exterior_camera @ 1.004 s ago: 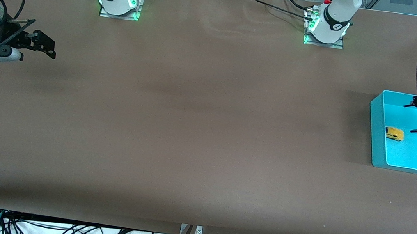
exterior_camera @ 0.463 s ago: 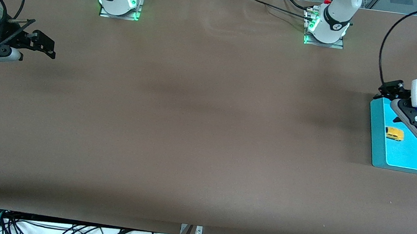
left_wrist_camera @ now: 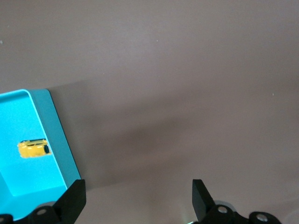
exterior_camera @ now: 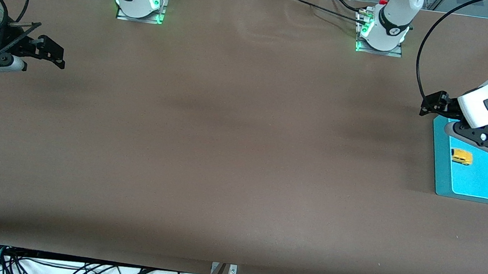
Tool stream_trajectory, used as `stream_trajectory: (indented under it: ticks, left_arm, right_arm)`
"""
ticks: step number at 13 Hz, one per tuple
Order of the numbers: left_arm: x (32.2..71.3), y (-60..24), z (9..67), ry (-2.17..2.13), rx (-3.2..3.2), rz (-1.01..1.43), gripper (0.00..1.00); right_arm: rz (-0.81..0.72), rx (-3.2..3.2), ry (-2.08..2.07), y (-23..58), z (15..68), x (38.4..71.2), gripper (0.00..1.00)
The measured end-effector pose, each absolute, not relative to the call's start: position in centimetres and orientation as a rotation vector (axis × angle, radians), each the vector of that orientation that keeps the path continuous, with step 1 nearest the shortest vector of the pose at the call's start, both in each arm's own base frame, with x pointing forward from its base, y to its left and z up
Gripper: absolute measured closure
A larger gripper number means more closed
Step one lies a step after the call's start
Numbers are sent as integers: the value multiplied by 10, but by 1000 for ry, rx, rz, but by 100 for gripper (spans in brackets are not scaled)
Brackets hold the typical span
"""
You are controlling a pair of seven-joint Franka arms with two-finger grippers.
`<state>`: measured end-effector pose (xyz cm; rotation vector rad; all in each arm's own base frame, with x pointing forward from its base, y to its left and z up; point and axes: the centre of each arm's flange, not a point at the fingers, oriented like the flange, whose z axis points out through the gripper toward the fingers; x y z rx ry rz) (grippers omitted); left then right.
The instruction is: Wind and store yellow beetle car
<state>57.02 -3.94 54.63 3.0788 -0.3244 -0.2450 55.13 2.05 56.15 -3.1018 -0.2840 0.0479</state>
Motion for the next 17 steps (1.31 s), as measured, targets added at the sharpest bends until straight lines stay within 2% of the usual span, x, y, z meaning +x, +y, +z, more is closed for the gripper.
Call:
stream_trajectory:
  ticks: [7, 12, 17]
  left_arm:
    - [571, -51, 557, -208, 3126, -212, 0]
    - [576, -45, 588, -157, 3136, -110, 0]
    - [579, -46, 582, -120, 3103, -132, 0]
  right_arm:
    - [48, -3102, -284, 21, 562, 551, 0]
    - [48, -3104, -287, 21, 562, 551, 0]
    - [48, -3105, -287, 21, 562, 551, 0]
